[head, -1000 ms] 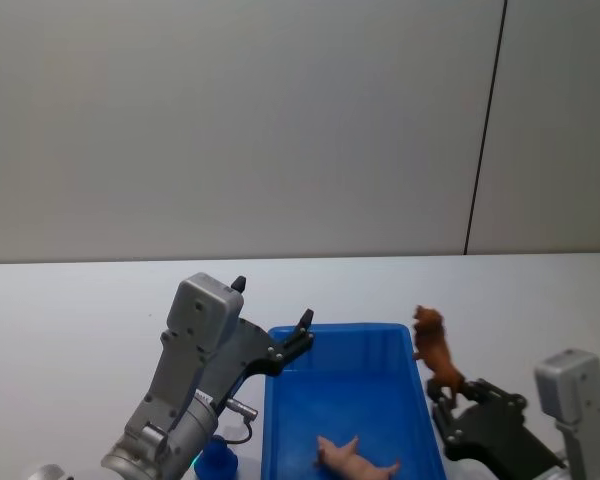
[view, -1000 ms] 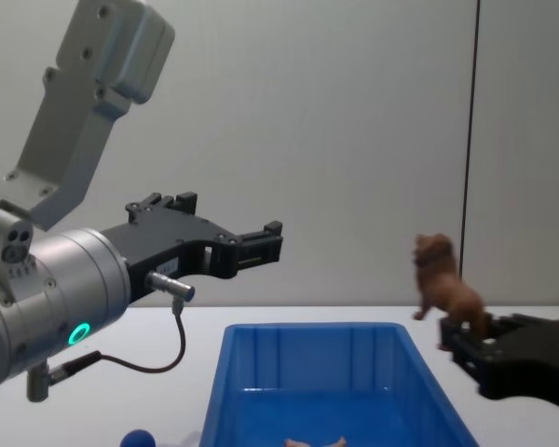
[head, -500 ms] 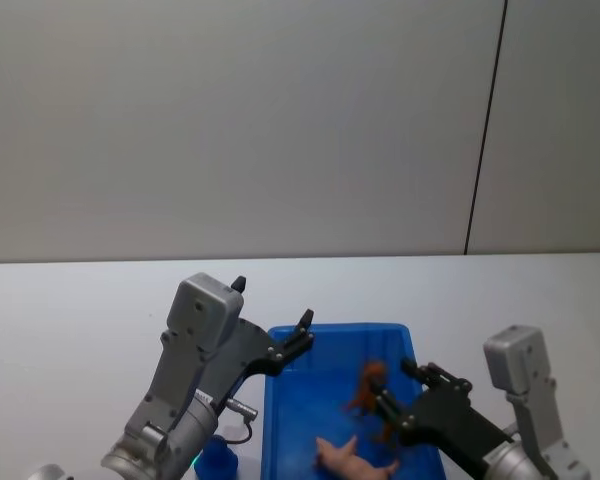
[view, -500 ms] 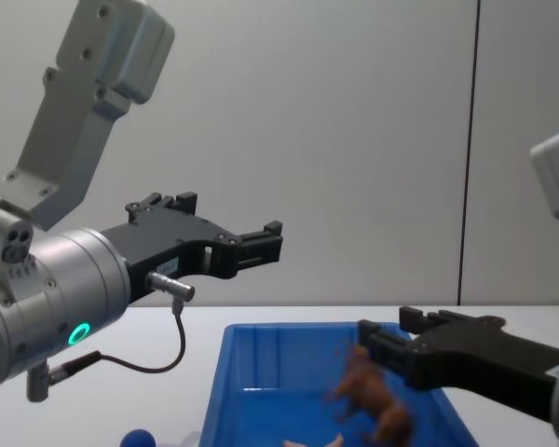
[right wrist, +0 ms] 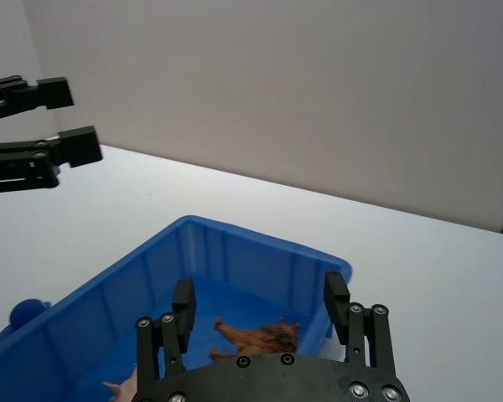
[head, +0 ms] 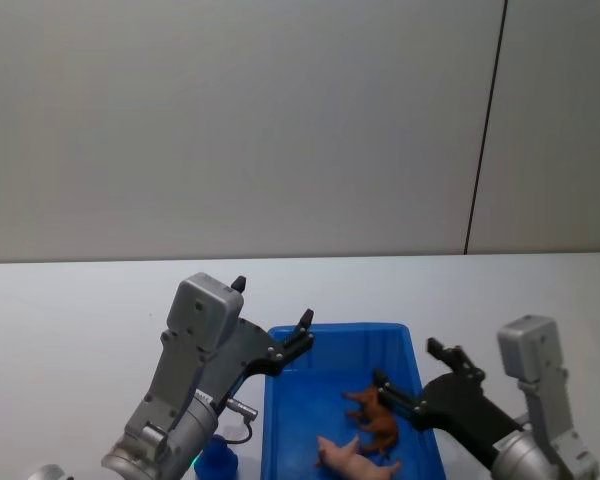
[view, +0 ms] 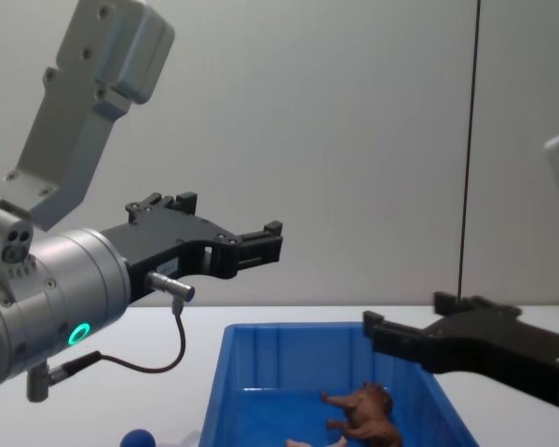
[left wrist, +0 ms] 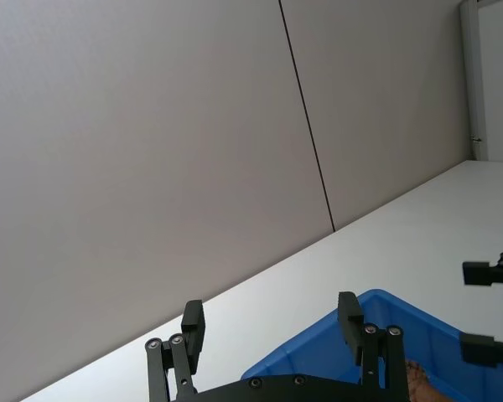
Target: Pick up the two dolls from the table and place them into the box.
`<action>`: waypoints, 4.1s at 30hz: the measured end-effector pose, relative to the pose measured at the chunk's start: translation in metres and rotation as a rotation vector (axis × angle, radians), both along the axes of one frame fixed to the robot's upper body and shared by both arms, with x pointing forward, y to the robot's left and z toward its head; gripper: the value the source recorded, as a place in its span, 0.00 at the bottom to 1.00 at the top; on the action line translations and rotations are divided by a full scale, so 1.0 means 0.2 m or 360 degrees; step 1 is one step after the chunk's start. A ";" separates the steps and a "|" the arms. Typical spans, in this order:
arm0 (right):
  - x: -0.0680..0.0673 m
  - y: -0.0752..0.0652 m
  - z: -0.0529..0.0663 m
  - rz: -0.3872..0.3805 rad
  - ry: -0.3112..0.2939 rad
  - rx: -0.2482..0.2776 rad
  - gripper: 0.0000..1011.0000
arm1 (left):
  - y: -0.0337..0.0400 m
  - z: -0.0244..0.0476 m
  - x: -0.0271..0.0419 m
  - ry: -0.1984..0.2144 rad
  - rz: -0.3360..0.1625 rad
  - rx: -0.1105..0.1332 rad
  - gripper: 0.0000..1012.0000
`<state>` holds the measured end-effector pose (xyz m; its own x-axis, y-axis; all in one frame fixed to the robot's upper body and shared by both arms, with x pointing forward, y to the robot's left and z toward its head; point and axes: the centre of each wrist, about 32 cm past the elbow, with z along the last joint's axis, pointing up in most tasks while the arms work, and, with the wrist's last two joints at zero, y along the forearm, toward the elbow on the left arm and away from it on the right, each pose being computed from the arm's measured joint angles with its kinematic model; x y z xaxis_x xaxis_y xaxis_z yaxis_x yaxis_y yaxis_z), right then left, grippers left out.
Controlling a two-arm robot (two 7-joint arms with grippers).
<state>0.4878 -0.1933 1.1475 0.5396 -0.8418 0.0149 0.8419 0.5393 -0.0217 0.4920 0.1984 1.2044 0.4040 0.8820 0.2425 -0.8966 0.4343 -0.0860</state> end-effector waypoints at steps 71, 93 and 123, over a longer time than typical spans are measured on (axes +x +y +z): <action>-0.27 -0.20 0.00 -0.0453 -0.0088 0.0050 0.99 | 0.246 -0.092 -0.134 0.0482 0.0188 0.0030 0.99; -0.27 -0.20 0.00 -0.0454 -0.0087 0.0050 0.99 | 0.349 -0.213 -0.108 0.0678 0.0070 0.0020 0.99; -0.27 -0.20 0.00 -0.0454 -0.0087 0.0050 0.99 | 0.395 -0.275 -0.098 0.0747 -0.0016 0.0003 0.28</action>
<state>0.4333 -0.2325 1.1473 0.2802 -0.9599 0.0093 0.9590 0.2804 0.0408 0.4723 0.2774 1.1495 0.4787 0.8774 0.0331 -0.8342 0.4427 0.3289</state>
